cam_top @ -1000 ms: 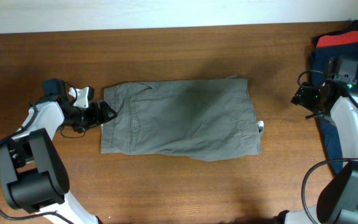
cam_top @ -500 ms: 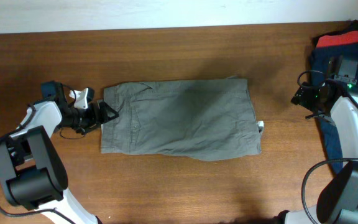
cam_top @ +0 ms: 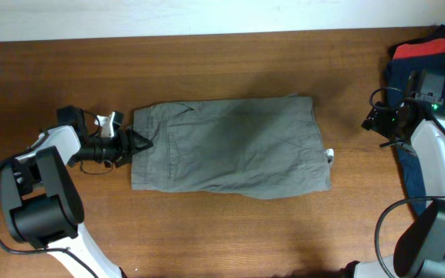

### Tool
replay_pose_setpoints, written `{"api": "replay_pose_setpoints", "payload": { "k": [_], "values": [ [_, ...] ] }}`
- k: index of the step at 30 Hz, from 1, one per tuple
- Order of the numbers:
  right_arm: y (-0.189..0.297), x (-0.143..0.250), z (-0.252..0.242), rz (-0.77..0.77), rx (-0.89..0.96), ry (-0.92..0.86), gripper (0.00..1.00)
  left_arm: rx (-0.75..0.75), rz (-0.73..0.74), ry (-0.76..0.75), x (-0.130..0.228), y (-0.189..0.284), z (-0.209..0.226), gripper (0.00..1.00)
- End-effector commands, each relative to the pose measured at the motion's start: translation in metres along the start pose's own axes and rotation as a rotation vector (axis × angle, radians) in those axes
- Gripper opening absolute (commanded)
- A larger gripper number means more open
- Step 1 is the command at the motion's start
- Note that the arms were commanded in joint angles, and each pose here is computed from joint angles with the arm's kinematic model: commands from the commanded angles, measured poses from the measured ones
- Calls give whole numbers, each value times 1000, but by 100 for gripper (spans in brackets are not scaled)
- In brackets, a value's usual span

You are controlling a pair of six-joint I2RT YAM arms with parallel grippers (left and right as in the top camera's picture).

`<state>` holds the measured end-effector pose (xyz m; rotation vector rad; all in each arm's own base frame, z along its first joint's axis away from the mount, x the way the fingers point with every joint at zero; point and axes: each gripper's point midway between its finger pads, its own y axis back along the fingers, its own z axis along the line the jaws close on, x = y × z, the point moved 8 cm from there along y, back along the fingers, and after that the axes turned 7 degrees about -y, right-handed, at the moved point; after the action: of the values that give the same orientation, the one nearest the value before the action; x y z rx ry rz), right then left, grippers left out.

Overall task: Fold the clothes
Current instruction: 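Pull the shorts' left edge leftward with the left gripper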

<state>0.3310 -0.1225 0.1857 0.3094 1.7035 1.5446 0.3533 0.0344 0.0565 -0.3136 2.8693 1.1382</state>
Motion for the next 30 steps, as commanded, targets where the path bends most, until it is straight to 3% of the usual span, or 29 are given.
{"api": "replay_pose_setpoints", "payload": {
  "k": [1,2,4,6,7,20,25,30],
  "values": [
    [-1,1,-1,4,4,4,99,-261,260,156,61,-41,59,57],
    [-1,1,-1,3,4,4,99,-261,260,156,61,-41,59,53],
    [-1,1,-1,4,4,4,99,-261,259,155,60,-41,60,35],
    [-1,1,-1,3,4,4,99,-264,245,143,58,-42,61,4],
    [-1,1,-1,3,4,4,99,-265,241,144,57,-42,61,1],
    [-1,1,-1,3,4,4,99,-274,209,158,37,-25,61,1],
    [-1,1,-1,3,4,4,99,-408,233,181,24,1,69,1],
    [-1,1,-1,3,4,4,99,-448,210,198,-2,34,63,0]
  ]
}}
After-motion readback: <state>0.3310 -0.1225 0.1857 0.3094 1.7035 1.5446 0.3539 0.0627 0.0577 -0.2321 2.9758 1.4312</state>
